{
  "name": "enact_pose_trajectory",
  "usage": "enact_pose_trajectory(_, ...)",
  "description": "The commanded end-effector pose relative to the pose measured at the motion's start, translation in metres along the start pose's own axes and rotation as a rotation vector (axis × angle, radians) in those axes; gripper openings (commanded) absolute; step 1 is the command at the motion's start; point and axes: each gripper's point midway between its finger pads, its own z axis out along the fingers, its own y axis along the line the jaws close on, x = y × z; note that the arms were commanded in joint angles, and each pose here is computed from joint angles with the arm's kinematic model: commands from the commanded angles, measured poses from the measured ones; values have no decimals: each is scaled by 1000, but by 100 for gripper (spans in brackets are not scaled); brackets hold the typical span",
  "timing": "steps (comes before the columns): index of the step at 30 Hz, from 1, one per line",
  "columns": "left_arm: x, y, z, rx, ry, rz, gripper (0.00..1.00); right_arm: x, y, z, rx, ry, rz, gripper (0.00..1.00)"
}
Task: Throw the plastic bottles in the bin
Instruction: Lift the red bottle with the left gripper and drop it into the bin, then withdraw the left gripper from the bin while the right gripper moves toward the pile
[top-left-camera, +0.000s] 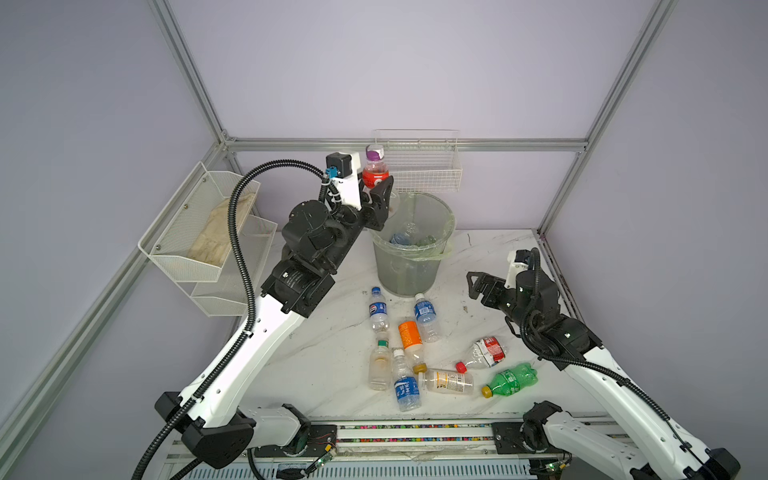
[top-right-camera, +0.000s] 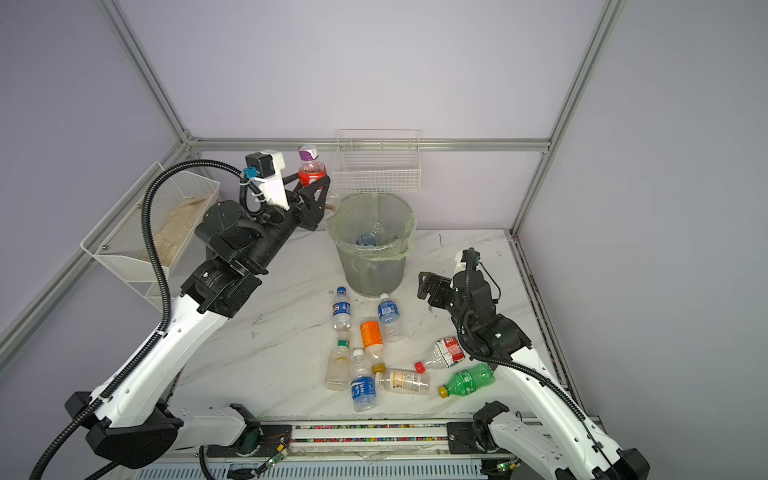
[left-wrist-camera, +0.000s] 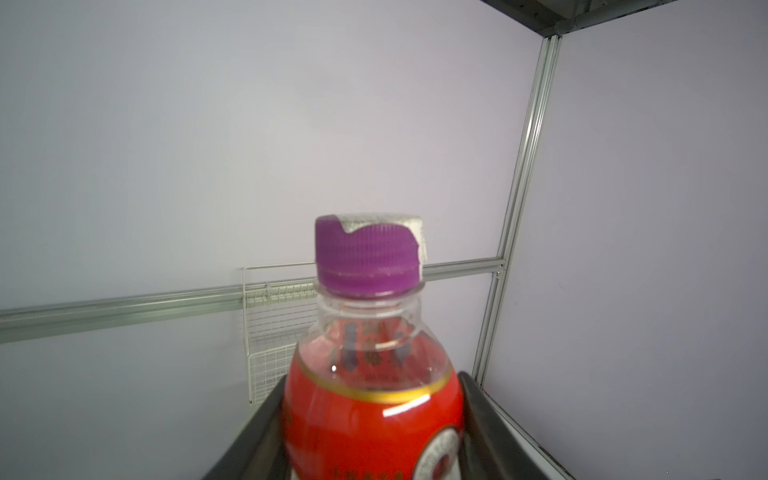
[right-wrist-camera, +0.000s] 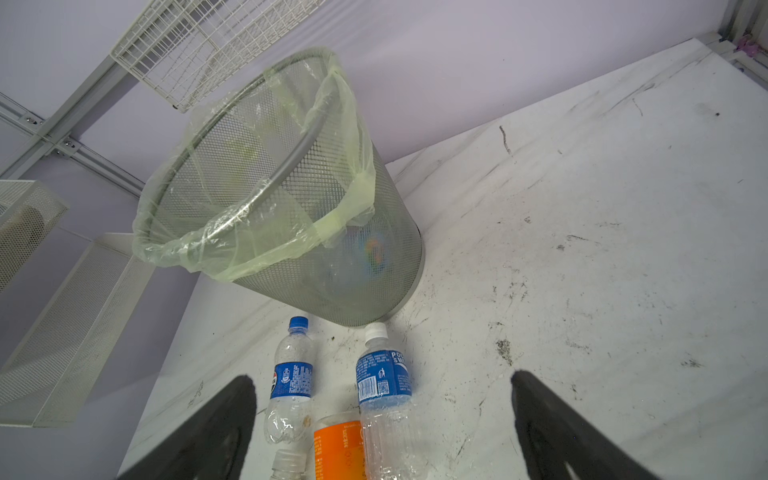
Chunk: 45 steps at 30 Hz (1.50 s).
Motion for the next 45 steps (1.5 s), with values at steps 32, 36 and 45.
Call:
enact_pose_trajectory(32, 7, 13, 40, -108, -10, 158, 100, 1, -4, -3, 18, 10, -32, 97)
enact_pose_trajectory(36, -1, 13, 28, -97, -31, 137, 100, 1, -4, -4, 19, 11, -31, 97)
enact_pose_trajectory(45, -19, 14, -13, -71, -70, 81, 100, 13, -9, 2, 34, 46, -18, 97)
